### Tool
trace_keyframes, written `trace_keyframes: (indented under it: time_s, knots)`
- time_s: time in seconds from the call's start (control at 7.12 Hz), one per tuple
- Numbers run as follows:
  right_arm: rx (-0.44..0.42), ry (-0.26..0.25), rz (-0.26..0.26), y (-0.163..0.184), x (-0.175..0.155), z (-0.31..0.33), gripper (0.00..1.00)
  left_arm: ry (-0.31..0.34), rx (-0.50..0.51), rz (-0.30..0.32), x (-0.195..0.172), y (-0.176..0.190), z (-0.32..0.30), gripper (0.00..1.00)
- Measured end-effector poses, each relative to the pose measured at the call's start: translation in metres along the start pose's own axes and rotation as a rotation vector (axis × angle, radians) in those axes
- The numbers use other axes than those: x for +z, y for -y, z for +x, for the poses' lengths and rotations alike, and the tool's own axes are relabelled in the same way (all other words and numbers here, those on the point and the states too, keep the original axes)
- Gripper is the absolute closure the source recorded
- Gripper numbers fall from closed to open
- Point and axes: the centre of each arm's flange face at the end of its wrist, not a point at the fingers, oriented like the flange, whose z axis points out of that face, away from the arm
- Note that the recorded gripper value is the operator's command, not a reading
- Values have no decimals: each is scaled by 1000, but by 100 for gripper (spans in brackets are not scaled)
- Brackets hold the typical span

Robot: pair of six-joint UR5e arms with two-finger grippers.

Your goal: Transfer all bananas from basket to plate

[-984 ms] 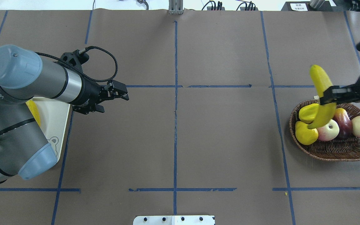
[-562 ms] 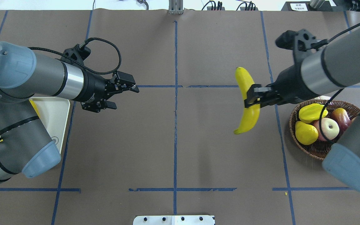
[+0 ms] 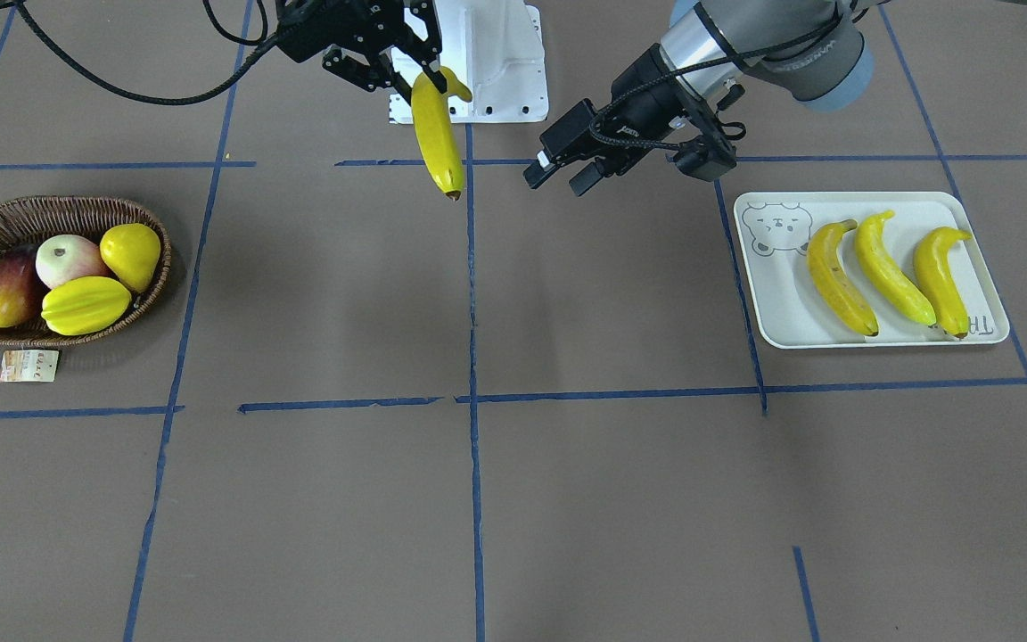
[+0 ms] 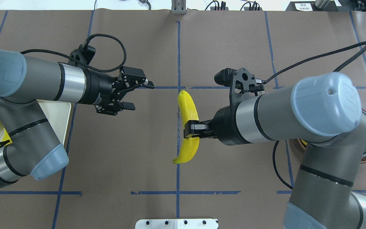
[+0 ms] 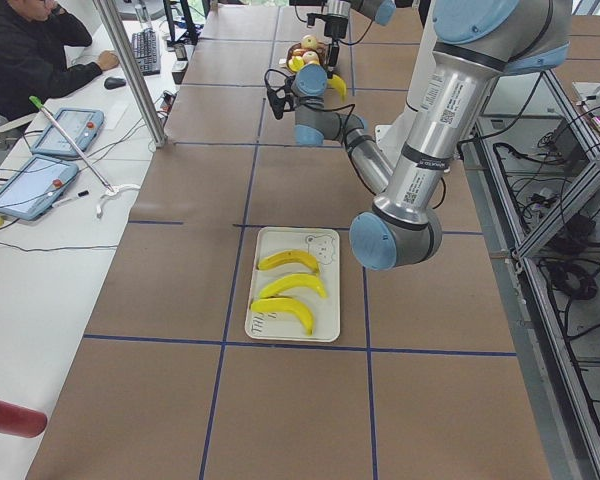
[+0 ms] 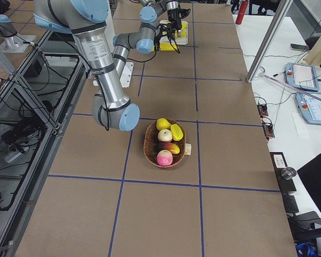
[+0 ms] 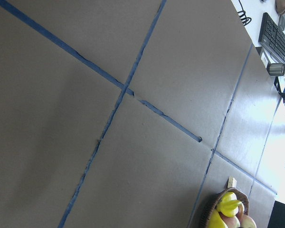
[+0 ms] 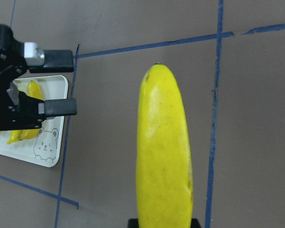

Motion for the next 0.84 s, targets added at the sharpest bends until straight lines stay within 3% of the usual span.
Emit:
trace_keyframes:
  time_s: [0.56,0.7,0.84]
  knots:
    - [-9,17,-2,-15,10,-8,99,-26,-28,-107,30,-58,24,1]
    - [-9,17,-3,-16,10,-8,99,-26,-32,-124,38,-71,25,16]
    - [-10,17,-5,-17,11,-8,99,-28,-33,-128,42,-78,26,67]
